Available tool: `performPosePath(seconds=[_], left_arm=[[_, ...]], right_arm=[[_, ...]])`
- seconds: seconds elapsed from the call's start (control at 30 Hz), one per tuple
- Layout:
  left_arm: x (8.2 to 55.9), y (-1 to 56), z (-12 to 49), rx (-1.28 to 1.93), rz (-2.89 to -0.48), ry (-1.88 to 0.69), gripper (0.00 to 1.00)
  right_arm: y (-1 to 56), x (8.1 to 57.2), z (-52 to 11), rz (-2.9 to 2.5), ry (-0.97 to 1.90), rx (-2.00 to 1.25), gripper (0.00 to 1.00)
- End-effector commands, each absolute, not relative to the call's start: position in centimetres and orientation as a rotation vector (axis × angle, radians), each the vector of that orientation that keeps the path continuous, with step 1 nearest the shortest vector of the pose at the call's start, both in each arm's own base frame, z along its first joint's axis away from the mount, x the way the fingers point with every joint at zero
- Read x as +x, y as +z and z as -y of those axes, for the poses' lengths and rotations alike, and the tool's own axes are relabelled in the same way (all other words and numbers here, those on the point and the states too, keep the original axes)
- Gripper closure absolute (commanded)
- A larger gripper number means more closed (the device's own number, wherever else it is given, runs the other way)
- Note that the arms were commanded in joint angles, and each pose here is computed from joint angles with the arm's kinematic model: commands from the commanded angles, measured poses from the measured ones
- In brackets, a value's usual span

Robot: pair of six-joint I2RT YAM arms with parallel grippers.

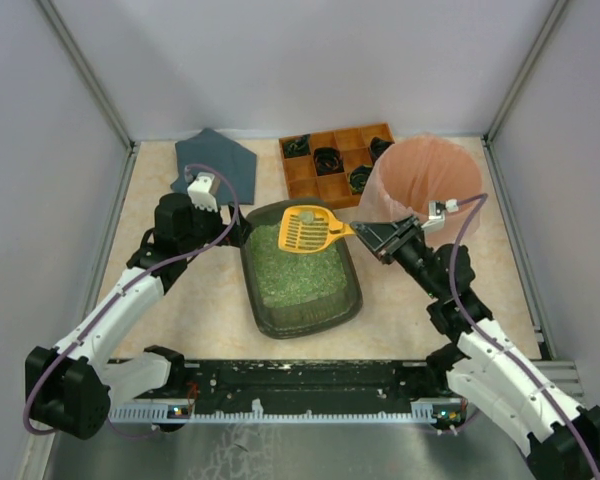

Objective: Clean the litter box

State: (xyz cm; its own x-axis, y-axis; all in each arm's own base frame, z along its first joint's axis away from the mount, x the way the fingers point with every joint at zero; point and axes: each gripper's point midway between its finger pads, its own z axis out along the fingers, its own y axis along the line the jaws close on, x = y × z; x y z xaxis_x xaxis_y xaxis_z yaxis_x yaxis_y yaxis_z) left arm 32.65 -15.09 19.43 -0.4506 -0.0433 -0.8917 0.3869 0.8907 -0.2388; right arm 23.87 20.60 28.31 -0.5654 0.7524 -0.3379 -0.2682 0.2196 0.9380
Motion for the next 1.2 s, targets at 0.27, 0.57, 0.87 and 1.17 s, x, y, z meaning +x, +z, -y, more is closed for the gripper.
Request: performPosePath(seconds=[0.27, 0.57, 0.87, 1.17], left_arm=[[33.1, 20.4, 14.8, 0.242, -1.951, -0.499, 0.0], [33.1, 20.3, 14.7, 0.238, -1.953, -0.493, 0.0], [33.2, 20.1, 14.9, 0.244, -1.96, -0.502, 0.0], [33.2, 20.3, 14.8, 0.241, -1.955, -0.499, 0.0]], right_arm=[[35.5, 27.3, -15.7, -1.475, 1.225, 0.641, 1.0], [39.1, 29.7, -10.8, -1.325, 1.182, 0.677, 1.0], [41.4, 29.4, -5.2, -1.237, 1.061, 0.716, 1.0], [41.5, 28.9, -2.3, -1.248, 0.813, 0.724, 1.0]])
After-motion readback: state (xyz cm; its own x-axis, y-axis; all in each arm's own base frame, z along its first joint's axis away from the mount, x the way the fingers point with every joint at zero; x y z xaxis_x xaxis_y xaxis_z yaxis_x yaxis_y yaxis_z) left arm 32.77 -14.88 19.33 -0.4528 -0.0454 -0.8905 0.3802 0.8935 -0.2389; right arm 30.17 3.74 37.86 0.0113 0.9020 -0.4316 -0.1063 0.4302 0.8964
